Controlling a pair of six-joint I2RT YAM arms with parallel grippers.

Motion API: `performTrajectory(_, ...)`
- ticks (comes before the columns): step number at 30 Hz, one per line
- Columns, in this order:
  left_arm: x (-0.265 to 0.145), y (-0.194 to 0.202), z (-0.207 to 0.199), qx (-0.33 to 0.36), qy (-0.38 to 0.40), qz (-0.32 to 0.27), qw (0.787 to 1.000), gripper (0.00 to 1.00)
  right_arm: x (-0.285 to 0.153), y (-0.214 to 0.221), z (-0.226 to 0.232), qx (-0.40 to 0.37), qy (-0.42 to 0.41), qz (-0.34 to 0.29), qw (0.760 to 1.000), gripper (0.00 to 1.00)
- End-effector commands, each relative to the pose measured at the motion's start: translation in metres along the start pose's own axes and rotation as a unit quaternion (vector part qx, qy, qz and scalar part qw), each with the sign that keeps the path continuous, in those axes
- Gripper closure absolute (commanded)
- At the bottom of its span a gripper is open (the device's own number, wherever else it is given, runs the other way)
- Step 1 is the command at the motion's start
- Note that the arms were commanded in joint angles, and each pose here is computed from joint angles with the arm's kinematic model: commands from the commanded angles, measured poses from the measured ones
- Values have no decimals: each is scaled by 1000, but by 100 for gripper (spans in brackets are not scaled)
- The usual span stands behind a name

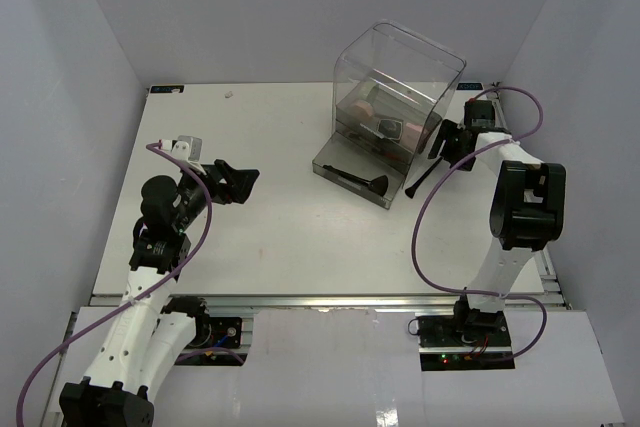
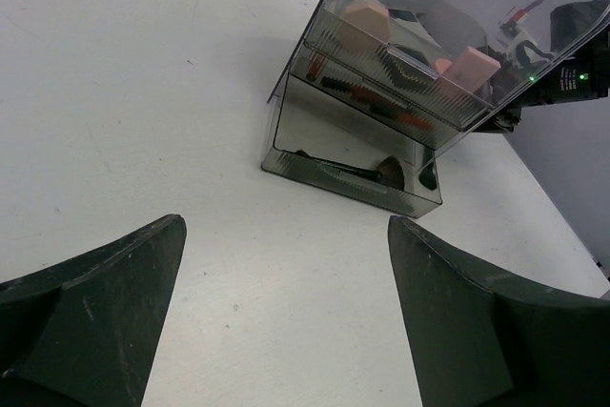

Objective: Organize the makeup

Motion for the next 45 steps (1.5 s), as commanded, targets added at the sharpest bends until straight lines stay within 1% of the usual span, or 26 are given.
performTrajectory(1, -2, -3, -2, 10, 3, -12, 1000, 2, 5, -13, 5, 3, 42, -13, 999, 27)
performTrajectory(8, -2, -3, -2, 10, 2, -11, 1000, 2, 23, -4, 3, 1, 76, 13, 997, 30)
performTrajectory(11, -1, -2, -1, 10, 0, -10, 1000, 2, 27, -1, 2, 1, 79, 20, 997, 32)
performTrajectory(13, -1, -2, 0, 10, -1, -10, 1000, 2, 29, 3, 12, -11, 79, 24, 997, 34)
performTrajectory(15, -1, -2, 0, 9, -1, -8, 1000, 2, 30, 6, 13, -14, 84, 27, 996, 36)
performTrajectory(20, -1, -2, -1, 9, -1, -9, 1000, 2, 33, 14, 13, -25, 77, 40, 996, 59)
performTrajectory(23, -1, -2, 0, 9, -1, -9, 1000, 2, 33, 18, 12, -28, 79, 45, 995, 69)
performTrajectory(27, -1, -2, 0, 9, -1, -9, 1000, 2, 27, 22, 11, -32, 82, 43, 995, 78)
performTrajectory(33, -1, -2, 0, 9, -1, -9, 1000, 2, 5, 18, 4, -30, 75, 13, 997, 89)
performTrajectory(36, -2, -2, -1, 10, 1, -9, 1000, 2, -9, 21, -5, -33, 63, -3, 997, 92)
performTrajectory(40, -2, -2, -2, 9, 4, -9, 1000, 2, -44, 20, -6, -59, 36, -51, 996, 92)
performTrajectory(43, -2, -2, -2, 9, 5, -10, 1000, 2, -70, 19, -5, -76, 12, -100, 992, 92)
performTrajectory(45, -2, -2, -2, 9, 5, -11, 1000, 2, -94, 20, -2, -114, -12, -144, 983, 92)
Point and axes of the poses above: each gripper's point midway between its finger pads, its own x axis out along the fingers, its own z axis along the line the jaws close on, y = z × x, the point moved 9 cm from there along -x, back along the fingers, and after that the axes turned 13 degrees about -x, right-handed, at the moved point
